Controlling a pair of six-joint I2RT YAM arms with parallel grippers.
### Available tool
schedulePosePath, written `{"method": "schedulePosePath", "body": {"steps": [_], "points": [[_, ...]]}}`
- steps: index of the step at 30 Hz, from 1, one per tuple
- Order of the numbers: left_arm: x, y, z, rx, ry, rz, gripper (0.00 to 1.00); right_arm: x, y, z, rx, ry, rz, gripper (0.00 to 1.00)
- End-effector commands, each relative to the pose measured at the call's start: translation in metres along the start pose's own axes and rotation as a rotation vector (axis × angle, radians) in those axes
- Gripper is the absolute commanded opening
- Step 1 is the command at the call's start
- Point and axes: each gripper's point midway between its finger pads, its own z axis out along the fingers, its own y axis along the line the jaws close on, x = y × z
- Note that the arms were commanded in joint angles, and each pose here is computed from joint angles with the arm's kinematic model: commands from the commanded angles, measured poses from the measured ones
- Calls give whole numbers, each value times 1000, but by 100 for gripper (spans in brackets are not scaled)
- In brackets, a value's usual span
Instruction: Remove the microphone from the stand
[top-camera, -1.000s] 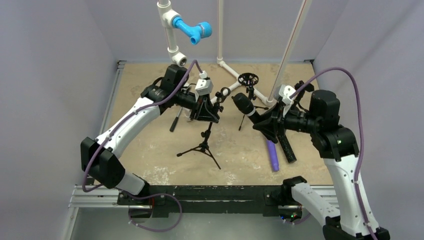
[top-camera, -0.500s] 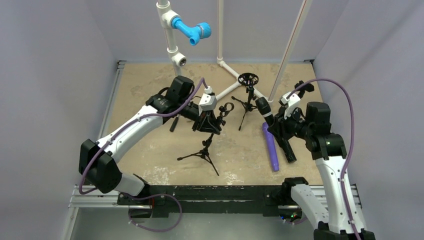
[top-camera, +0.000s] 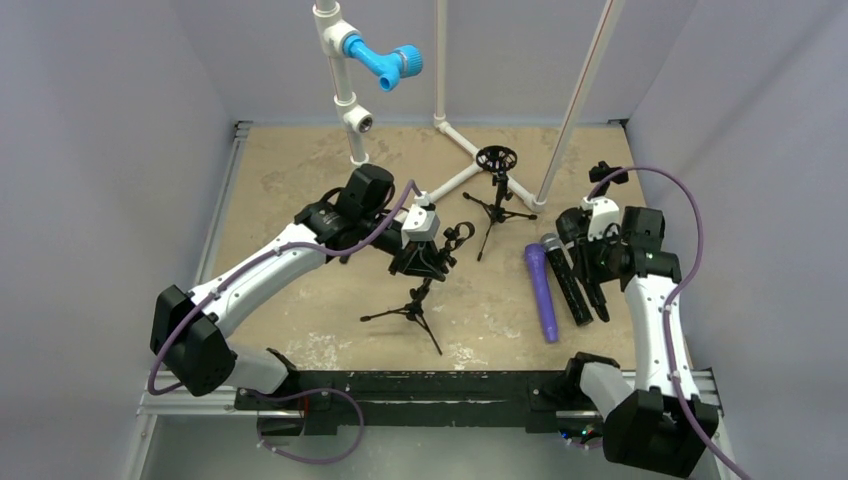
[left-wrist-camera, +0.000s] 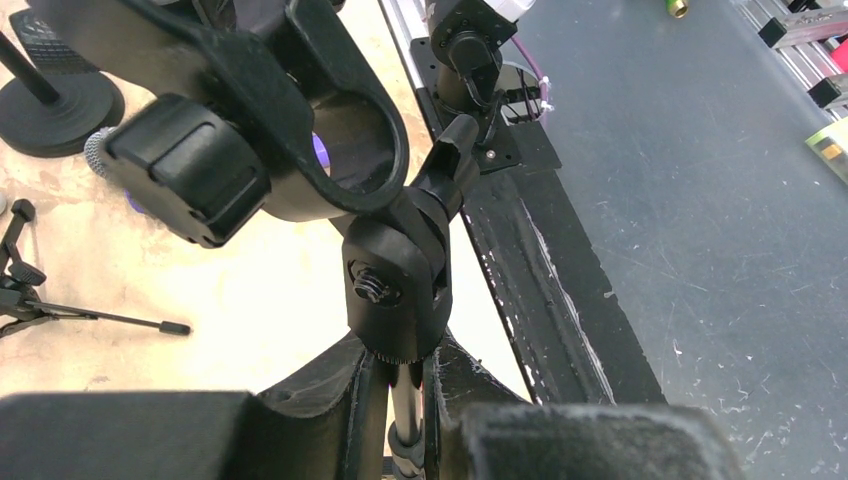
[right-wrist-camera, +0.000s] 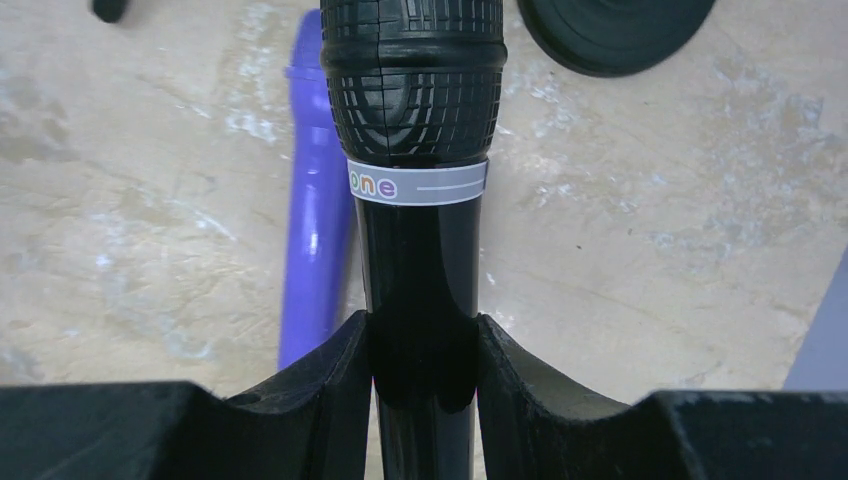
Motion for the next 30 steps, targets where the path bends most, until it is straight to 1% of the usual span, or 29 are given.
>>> {"method": "schedulePosePath", "body": {"steps": [1,4,10,19,27,30], "points": [[-23,-6,-4,8,-51,136,0,4,-32,15,74,3,-79,0],[-23,-6,-4,7,-50,138,0,19,-46,26,90,37,-78,0],[-24,-8,-3,12,-49,135,0,39,-65,44,80,85,-15,0],[-23,-10,-5,7,-43,144,0,63,-68,72,32,165,-6,0],[-25,-12,-6,17,-34,155,0,76,-70,86,45,174,-16,0],[-25,-13,-6,21,-32,158,0,83,-65,87,27,199,4,0]]}}
